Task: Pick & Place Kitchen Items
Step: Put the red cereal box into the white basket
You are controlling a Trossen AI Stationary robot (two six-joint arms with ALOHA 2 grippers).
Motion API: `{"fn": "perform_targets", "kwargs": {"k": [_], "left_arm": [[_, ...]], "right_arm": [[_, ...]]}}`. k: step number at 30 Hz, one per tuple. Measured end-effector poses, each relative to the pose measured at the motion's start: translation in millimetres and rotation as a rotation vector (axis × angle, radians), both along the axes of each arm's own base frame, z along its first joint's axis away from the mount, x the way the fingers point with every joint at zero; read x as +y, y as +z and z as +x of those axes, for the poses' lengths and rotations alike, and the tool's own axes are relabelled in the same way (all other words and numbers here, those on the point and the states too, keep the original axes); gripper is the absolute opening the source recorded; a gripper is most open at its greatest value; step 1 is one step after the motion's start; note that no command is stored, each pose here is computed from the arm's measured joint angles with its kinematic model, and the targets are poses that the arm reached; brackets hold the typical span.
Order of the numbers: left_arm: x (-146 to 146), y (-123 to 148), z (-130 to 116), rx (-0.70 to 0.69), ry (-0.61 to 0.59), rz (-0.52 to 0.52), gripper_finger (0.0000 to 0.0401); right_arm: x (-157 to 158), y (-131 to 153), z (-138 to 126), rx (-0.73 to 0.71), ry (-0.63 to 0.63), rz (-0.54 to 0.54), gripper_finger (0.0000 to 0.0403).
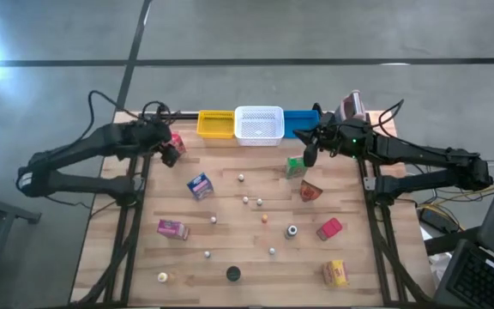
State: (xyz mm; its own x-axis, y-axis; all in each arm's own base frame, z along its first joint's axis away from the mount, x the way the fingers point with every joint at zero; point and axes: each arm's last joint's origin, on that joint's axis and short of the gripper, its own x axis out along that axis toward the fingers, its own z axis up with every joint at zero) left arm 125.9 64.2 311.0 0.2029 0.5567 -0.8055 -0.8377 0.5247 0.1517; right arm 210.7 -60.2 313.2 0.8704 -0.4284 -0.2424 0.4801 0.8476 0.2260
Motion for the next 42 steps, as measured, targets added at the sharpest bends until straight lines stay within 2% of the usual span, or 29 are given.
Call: {"fn": "perform_targets", "kwargs": {"k": [3,10,32,42], "left_arm": [[8.2,-3.8,0.7,0.042,0.023,-0.023,0.0302],[29.2,-13.5,2.5,0.078,0.045,-0.15,0.0301],[90.0,-57.6,26.6,0.206,0.073,-0.311,0.03],[105.7,-76.1,32.3,0.235,0.059,-0.388,0.03]], "right_arm": [[0.2,-1.6,-0.4,0.018,0.006,0.002,0.0008],[0.9,-4.2,-0.7,0.043,0.027,0.01,0.0008],[1.6,-11.8,-3.2,0.134,0.037,0.004,0.0008],[1.6,-12.0,-3.3,0.147,0.044,-0.019,0.0008]]}}
